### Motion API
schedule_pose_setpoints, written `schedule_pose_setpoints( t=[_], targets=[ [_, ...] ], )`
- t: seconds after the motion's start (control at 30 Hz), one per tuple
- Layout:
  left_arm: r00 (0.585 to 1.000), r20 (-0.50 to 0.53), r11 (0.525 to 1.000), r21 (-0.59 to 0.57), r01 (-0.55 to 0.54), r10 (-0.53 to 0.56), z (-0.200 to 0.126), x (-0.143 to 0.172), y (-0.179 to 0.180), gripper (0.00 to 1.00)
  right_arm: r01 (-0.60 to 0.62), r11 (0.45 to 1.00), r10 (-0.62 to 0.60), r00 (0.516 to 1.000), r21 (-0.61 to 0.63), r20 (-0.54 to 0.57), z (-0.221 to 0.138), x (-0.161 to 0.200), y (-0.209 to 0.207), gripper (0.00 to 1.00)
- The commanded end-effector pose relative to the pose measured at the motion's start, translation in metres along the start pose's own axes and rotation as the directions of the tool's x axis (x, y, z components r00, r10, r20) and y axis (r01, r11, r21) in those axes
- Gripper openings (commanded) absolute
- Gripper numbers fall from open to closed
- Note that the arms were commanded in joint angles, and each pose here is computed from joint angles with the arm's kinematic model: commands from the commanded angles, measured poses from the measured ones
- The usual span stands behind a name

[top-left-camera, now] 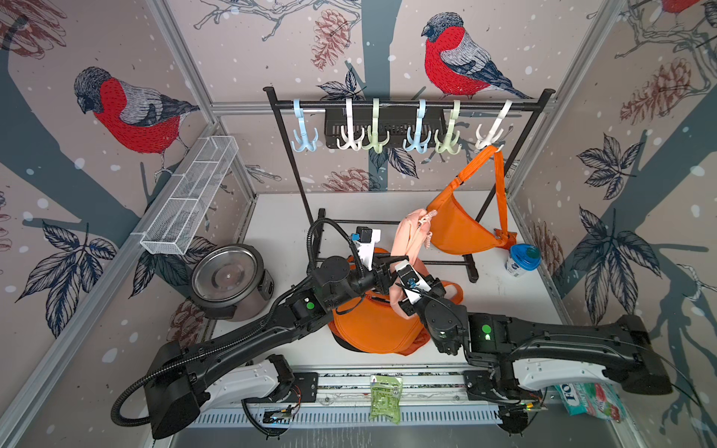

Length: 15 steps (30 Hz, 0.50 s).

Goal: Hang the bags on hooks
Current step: Pick up the bag from the bag.

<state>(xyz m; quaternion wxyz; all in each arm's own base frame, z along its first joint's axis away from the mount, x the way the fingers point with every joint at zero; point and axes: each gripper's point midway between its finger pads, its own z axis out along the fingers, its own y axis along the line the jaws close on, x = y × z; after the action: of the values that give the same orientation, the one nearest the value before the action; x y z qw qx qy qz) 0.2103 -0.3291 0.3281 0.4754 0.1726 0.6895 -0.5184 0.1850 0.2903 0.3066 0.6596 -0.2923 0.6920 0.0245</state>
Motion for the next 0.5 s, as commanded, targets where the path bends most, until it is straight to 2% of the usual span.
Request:
schedule_pose_setpoints(
  t=[0.0,0.1,0.2,0.3,0.4,0.47],
  targets=[
    [1.0,-0.003,0.999,-0.028,-0.026,0.026,-0.002,0.001,0.004,0.11,-0.013,1.0,0.013,1.0,0.025,0.02,-0.002,-0.009,-0.007,0.2],
    [0.999,0.007,0.999,-0.038,-0.035,0.036,-0.005,0.0,0.006,0.01,-0.017,1.0,0.017,1.0,0.024,0.022,-0.003,-0.009,-0.009,0.24],
    [0.999,0.041,1.0,-0.019,-0.022,0.023,-0.012,-0.003,0.003,0.0,-0.027,1.0,0.027,0.999,0.007,0.026,-0.005,-0.01,-0.01,0.29],
    [0.996,0.088,0.999,0.026,-0.031,0.029,-0.022,-0.008,-0.003,0.0,-0.035,0.997,0.038,0.998,-0.066,0.04,-0.01,-0.011,-0.004,0.55],
    [0.993,0.119,0.998,0.058,-0.034,0.027,-0.032,-0.015,-0.005,0.0,-0.065,0.987,0.076,0.995,-0.146,0.071,-0.018,-0.015,-0.001,0.69],
    [0.991,0.133,0.996,0.083,-0.038,0.027,-0.04,-0.019,-0.006,0.0,-0.099,0.976,0.119,0.988,-0.196,0.096,-0.026,-0.019,-0.004,0.74]
  ],
)
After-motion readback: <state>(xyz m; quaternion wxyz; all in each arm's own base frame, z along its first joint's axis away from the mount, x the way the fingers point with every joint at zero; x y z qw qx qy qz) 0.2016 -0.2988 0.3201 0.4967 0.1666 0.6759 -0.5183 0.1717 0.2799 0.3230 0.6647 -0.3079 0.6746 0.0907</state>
